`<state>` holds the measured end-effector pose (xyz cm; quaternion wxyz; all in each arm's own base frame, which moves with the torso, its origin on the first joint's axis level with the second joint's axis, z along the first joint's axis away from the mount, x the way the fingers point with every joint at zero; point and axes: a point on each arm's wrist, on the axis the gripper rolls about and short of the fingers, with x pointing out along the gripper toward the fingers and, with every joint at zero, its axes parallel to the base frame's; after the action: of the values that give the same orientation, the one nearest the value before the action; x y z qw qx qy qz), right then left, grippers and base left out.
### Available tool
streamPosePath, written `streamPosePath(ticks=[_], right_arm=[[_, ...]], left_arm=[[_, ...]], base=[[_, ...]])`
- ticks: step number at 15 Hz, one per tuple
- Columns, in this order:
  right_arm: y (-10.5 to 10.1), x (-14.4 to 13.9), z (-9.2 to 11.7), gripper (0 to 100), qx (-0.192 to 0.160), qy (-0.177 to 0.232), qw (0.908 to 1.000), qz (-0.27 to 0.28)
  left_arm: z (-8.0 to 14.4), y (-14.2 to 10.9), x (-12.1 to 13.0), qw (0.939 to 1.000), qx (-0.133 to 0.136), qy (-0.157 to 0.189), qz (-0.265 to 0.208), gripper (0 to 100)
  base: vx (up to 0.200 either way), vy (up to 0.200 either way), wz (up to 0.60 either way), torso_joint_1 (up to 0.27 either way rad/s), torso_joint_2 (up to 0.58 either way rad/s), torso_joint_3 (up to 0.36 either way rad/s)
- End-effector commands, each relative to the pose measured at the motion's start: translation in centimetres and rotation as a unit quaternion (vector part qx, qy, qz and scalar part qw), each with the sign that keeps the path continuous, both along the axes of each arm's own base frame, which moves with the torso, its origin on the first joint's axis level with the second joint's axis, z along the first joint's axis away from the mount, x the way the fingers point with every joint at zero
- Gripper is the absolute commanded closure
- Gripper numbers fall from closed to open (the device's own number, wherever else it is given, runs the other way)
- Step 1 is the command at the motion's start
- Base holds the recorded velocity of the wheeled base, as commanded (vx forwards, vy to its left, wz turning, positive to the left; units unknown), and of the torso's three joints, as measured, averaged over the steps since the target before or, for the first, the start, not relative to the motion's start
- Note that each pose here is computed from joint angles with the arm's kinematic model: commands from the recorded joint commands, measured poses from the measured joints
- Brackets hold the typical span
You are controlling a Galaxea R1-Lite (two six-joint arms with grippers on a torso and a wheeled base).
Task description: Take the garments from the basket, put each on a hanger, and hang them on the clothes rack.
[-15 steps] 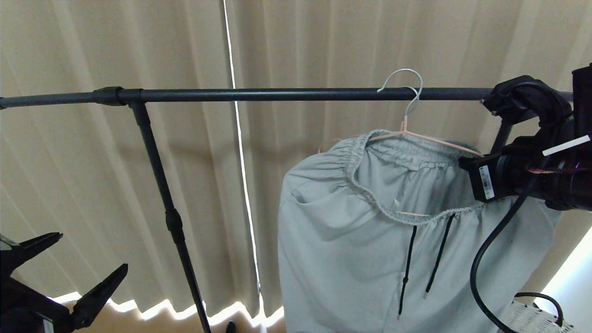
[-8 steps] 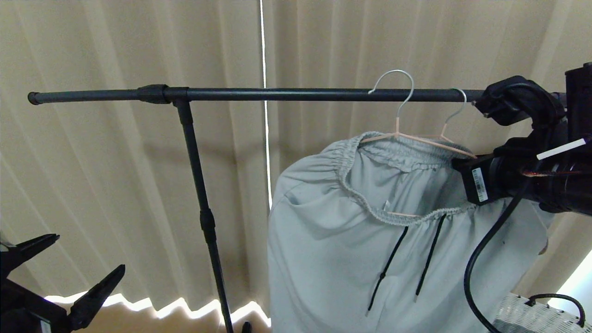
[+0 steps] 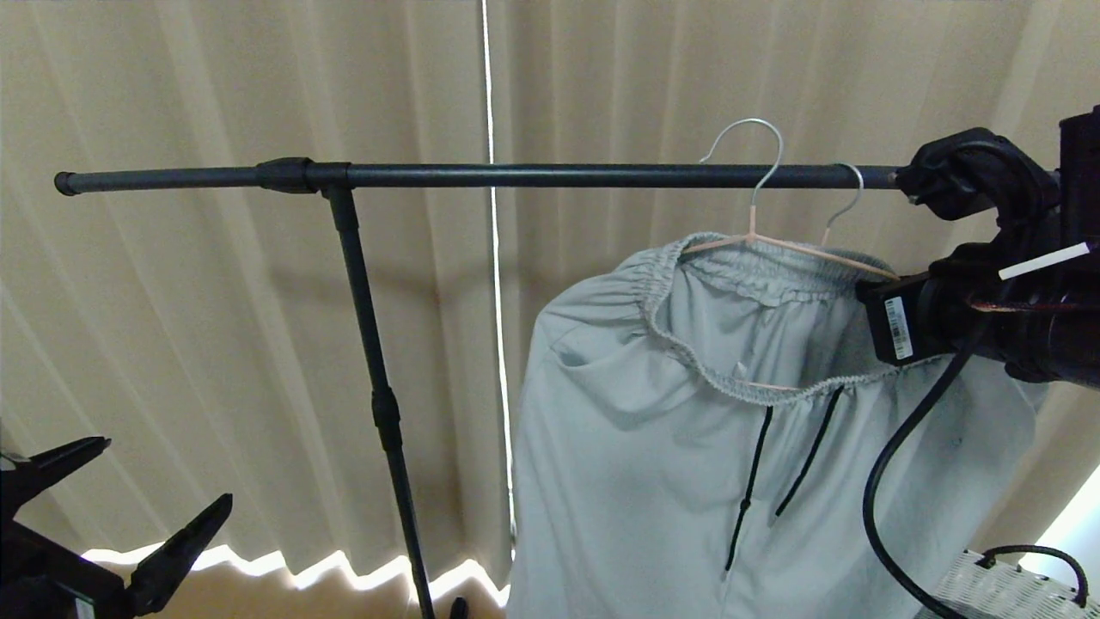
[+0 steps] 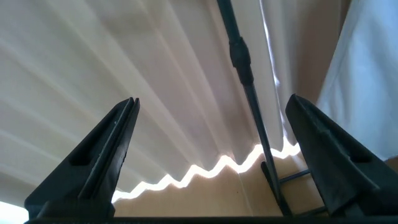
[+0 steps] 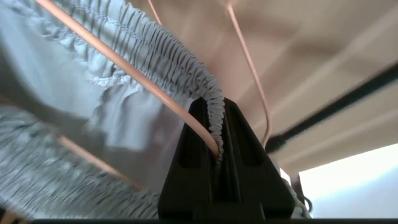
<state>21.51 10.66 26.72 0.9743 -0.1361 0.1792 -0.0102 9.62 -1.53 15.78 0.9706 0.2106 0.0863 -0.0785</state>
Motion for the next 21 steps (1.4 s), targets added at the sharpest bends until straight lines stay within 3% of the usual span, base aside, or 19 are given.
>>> streamPosePath(ticks=[1, 10, 18, 21], right_arm=[[0.2, 0.8, -0.1, 100, -0.002, -0.001, 1.0000, -0.006], [2.3, 5.6, -1.2, 100, -0.044, 0.006, 0.9959, -0.079], [2.7, 6.1, -2.0, 100, -0.053, 0.014, 0.9953, -0.080], [3.8, 5.9, -2.3, 100, -0.053, 0.016, 0.9964, -0.064]], left_arm=[[0.0, 0.0, 0.0, 1.0000, -0.002, 0.000, 0.001, 0], [-0.1, 0.0, 0.0, 1.0000, -0.002, 0.003, 0.001, 0], [-0.3, 0.0, 0.0, 1.0000, -0.001, 0.008, 0.001, 0], [-0.4, 0.0, 0.0, 0.9999, -0.001, 0.010, 0.001, 0]], base=[[0.000, 0.000, 0.00, 0.000, 0.00, 0.000], [0.000, 0.000, 0.00, 0.000, 0.00, 0.000], [0.000, 0.000, 0.00, 0.000, 0.00, 0.000], [0.000, 0.000, 0.00, 0.000, 0.00, 0.000]])
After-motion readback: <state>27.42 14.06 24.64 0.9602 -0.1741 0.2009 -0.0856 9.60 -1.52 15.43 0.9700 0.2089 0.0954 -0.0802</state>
